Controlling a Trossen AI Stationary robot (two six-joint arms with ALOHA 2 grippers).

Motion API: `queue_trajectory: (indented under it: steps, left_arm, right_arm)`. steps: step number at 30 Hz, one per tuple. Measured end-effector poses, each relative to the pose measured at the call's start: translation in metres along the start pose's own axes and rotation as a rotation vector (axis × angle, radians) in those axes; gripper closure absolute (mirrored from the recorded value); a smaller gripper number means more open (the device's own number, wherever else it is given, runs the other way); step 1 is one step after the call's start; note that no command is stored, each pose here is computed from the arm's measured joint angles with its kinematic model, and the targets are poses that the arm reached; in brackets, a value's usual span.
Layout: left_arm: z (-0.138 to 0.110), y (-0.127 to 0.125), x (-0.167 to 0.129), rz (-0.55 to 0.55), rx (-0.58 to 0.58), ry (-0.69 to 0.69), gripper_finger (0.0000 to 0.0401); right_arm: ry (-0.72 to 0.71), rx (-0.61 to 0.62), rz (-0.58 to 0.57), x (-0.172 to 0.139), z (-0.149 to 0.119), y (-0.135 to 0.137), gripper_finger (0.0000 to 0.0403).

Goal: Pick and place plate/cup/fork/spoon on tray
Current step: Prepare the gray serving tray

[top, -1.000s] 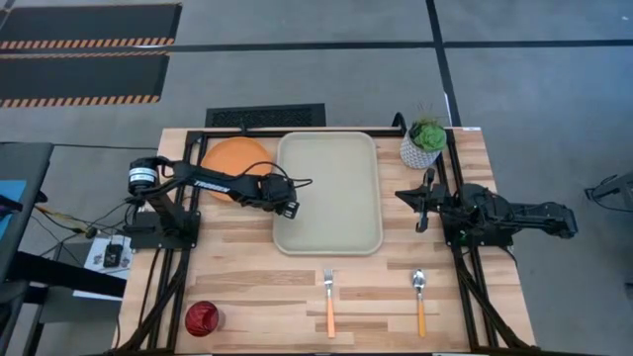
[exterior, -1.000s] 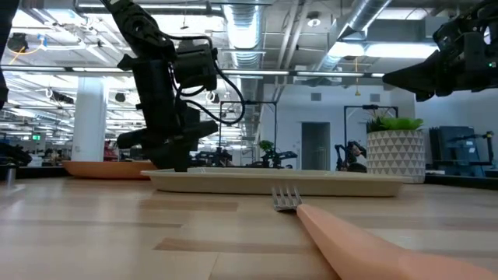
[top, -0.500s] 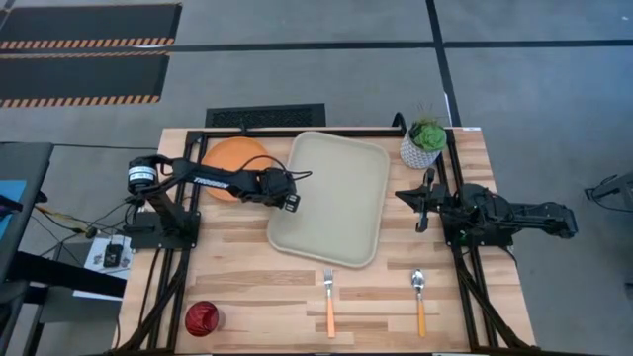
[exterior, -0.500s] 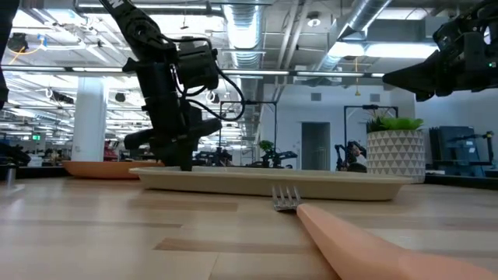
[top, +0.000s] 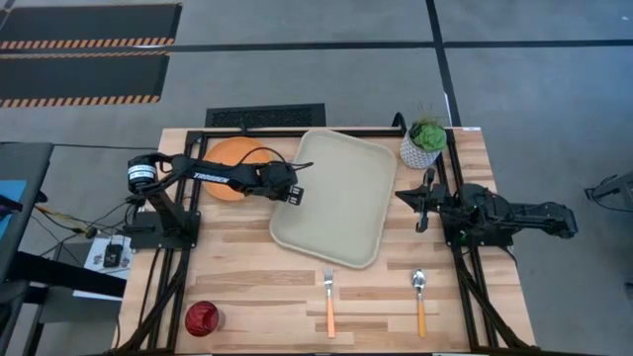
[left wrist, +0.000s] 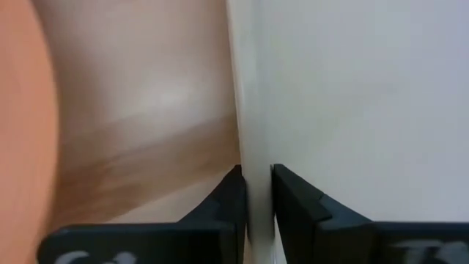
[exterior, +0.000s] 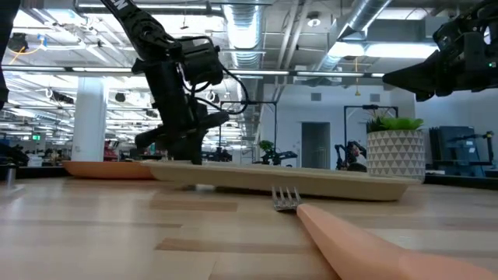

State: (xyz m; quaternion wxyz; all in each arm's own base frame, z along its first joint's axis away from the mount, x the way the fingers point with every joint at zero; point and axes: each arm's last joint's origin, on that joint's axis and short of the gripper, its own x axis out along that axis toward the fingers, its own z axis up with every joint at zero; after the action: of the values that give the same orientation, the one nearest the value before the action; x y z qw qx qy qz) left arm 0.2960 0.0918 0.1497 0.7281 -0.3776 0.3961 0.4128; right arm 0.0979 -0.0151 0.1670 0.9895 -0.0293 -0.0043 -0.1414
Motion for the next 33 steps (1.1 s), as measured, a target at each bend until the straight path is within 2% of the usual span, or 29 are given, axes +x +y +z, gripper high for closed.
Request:
queue_trajectory:
  steps: [11,23,27,33]
  left_arm:
    - [0.031,-0.001,-0.009,-0.027,0.014,-0.013,0.0371]
    - [0.070,0.005,-0.030,0.050,0.117,-0.007,0.0373]
    - [0.085,0.010,-0.038,0.081,0.186,-0.020,0.0373]
    - [0.105,0.018,-0.046,0.079,0.407,-0.047,0.0373]
  right_arm:
    - [0.000,0.000,0.000,0.000,0.000,0.000,0.0370]
    - [0.000,0.000,0.000,0.000,0.000,0.000,0.0370]
    - [0.000,0.000,0.000,0.000,0.000,0.000,0.0370]
    - [0.000,0.000,0.000,0.000,0.000,0.000,0.0370]
